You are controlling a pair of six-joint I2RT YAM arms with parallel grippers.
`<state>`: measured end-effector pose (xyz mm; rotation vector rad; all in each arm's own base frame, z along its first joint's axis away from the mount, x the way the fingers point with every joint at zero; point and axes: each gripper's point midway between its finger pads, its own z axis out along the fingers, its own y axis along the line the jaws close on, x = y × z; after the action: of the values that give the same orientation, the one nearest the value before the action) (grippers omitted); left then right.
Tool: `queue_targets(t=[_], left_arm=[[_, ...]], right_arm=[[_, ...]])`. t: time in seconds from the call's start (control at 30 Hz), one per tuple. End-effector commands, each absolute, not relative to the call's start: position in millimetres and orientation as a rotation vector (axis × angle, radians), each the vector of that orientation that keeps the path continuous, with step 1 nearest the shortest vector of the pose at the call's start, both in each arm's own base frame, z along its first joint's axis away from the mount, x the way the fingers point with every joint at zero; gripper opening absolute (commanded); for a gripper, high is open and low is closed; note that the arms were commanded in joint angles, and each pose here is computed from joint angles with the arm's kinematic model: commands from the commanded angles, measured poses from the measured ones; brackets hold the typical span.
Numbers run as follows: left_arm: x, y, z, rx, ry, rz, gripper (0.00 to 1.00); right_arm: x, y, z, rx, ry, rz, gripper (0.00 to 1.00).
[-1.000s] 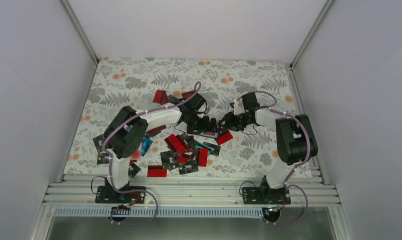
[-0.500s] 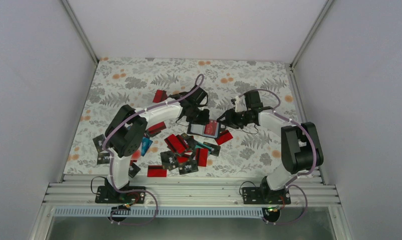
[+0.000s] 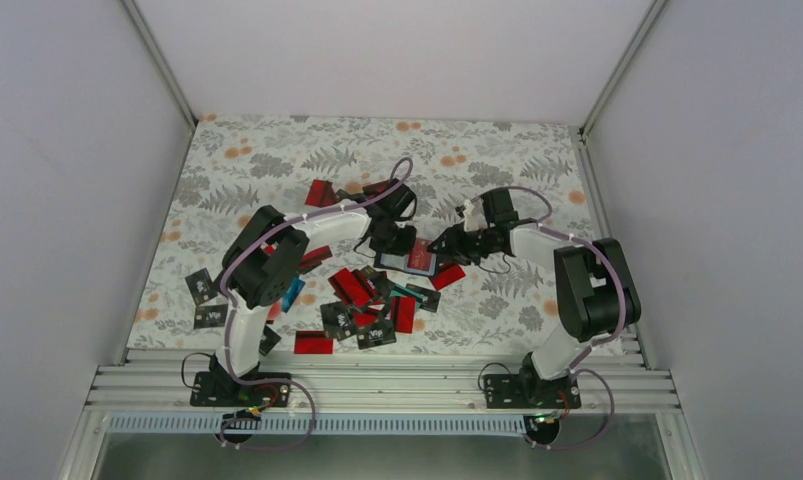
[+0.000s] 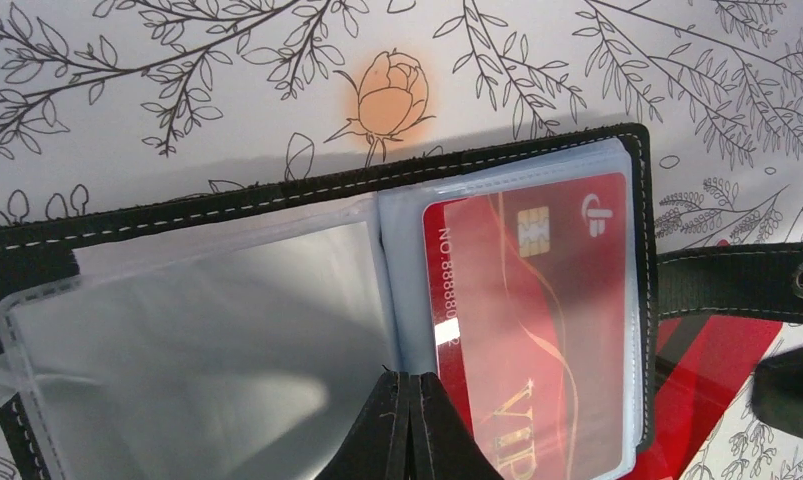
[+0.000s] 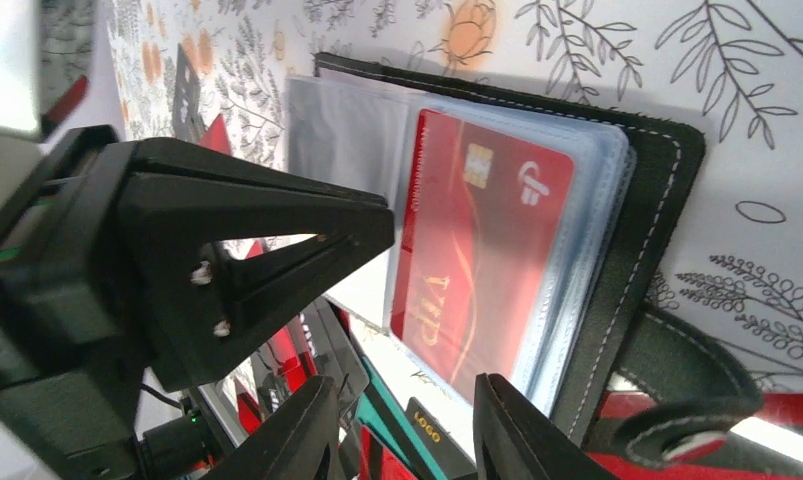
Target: Put the credit cards into the card holder
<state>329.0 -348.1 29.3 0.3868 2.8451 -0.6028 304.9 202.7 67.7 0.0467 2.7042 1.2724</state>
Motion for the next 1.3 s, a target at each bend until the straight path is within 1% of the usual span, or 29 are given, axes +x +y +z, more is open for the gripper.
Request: queue_targets(t=[0.0,0.33,0.53,0.93,1.27], left_arm=[[331.1,-343.5,15.8,0.389,2.854,-0.562,0.02],[324.7,-344.4,-5.0,0.408,2.891,-0.552,0.02],[320.4,-344.6,-16.5,0.419,2.914,-0.524,0.02],[315.7,-345.6,-21.2,0.424,2.927,-0.498,0.02],[311.1,-349.8,-36.9,0.473,2.948,-0.395,0.02]], right_arm=[[304.8,207.3,53.7,0.055,2.729,1.288,0.36],[308.7,206.8,39.1,0.073,2.765,1.267,0.36],[314.3,211.2,41.1,0.066,2.757,1.284,0.36],[314.8,211.5,31.8,0.079,2.786,1.268,0.37],[312.9,224.7,43.6,0.023,2.754,1.369,0.37]])
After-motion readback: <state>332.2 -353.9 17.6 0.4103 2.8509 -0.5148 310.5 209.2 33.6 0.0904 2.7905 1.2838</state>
